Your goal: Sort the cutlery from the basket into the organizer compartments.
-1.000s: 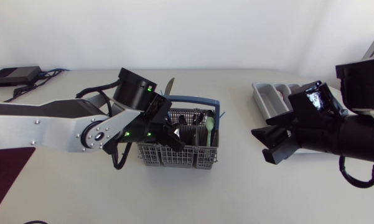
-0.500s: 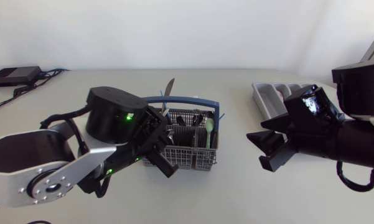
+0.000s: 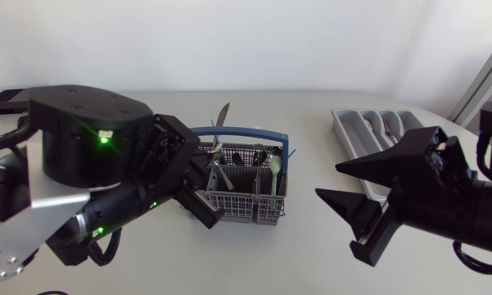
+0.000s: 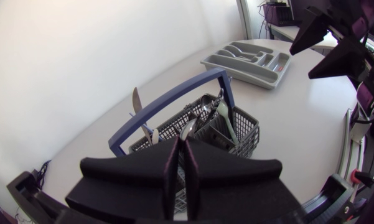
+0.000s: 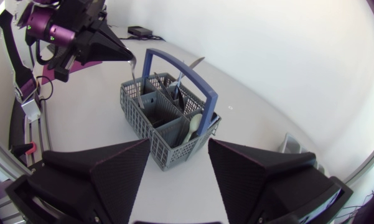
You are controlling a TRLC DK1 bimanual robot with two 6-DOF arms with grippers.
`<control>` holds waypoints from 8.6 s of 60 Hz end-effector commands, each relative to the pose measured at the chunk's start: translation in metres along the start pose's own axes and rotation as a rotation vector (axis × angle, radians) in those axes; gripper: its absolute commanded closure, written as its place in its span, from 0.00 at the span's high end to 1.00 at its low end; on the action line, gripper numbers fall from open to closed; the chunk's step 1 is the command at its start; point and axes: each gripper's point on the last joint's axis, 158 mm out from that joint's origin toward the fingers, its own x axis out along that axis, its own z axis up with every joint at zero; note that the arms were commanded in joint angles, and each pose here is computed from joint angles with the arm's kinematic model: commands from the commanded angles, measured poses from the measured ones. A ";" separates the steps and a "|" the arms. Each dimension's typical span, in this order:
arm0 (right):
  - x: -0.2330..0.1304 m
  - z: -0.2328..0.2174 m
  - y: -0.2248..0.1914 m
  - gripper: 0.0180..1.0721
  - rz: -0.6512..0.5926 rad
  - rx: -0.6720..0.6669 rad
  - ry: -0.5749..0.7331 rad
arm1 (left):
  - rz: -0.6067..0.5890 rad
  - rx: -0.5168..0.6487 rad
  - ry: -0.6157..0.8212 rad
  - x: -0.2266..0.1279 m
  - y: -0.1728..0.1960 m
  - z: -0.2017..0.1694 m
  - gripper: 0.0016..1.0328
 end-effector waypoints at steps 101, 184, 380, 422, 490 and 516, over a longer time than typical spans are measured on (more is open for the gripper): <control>0.085 0.058 0.007 0.11 -0.206 -0.216 -0.164 | -0.254 -0.422 0.084 0.031 -0.027 0.077 0.03; 0.028 -0.032 -0.060 0.06 -0.067 -0.126 -0.011 | -0.142 -0.409 0.095 0.022 0.032 0.074 0.75; 0.052 -0.088 -0.045 0.44 0.273 -0.517 0.156 | 0.080 -0.164 0.471 0.022 0.092 -0.150 0.80; 0.122 -0.084 -0.010 0.44 0.349 -0.384 0.159 | -0.030 -0.110 0.506 0.055 0.046 -0.161 0.80; 0.116 -0.029 -0.041 0.44 0.139 -0.324 0.055 | -0.161 -0.060 0.434 0.019 -0.015 -0.118 0.80; 0.167 -0.044 -0.039 0.44 0.068 -0.179 0.185 | -0.152 -0.067 0.429 0.016 -0.012 -0.124 0.80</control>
